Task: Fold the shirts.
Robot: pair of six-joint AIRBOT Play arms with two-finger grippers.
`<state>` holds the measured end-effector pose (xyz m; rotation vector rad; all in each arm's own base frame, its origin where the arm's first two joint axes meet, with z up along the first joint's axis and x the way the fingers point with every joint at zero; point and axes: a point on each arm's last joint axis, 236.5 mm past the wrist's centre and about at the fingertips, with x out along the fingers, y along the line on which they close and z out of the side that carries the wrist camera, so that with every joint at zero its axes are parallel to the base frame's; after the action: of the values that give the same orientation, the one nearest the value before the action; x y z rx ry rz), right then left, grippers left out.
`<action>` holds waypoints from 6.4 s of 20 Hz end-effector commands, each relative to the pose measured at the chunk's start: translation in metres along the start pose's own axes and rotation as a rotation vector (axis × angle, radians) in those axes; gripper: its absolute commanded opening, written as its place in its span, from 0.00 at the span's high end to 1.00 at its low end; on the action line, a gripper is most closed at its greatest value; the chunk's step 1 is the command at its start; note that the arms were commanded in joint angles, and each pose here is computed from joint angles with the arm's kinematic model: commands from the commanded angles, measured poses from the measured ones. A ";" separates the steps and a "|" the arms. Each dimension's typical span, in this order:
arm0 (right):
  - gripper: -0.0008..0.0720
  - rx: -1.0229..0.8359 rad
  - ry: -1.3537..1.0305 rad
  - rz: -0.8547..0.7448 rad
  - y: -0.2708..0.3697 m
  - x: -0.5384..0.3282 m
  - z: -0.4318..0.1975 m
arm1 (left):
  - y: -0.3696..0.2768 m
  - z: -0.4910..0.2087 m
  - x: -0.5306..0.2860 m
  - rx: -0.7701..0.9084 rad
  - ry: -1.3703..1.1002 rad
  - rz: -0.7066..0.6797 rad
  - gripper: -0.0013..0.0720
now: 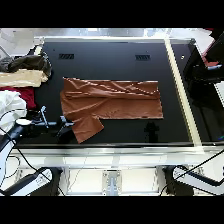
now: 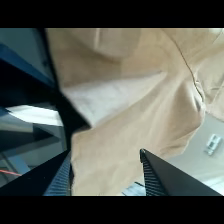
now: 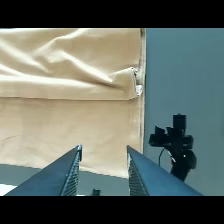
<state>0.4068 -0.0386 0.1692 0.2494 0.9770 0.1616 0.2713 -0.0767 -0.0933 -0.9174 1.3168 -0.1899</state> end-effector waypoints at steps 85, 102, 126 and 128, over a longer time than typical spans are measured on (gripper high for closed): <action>0.97 0.245 0.094 0.065 0.006 0.107 -0.147 | -0.111 0.108 -0.021 0.637 -0.139 0.310 0.97; 0.97 0.272 0.204 -0.101 -0.047 0.193 -0.161 | -0.062 0.168 0.038 0.628 -0.057 0.509 0.97; 0.42 0.935 -0.129 0.244 -0.147 0.085 -0.154 | -0.291 0.137 -0.097 1.013 -0.554 0.205 0.37; 0.14 0.918 0.017 0.414 -0.119 0.102 -0.169 | -0.308 0.125 -0.077 1.087 -0.525 0.210 0.37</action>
<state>0.3235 -0.1375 -0.0336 1.1036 0.9743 -0.1586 0.4720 -0.1389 0.1603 0.0327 0.6584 -0.3518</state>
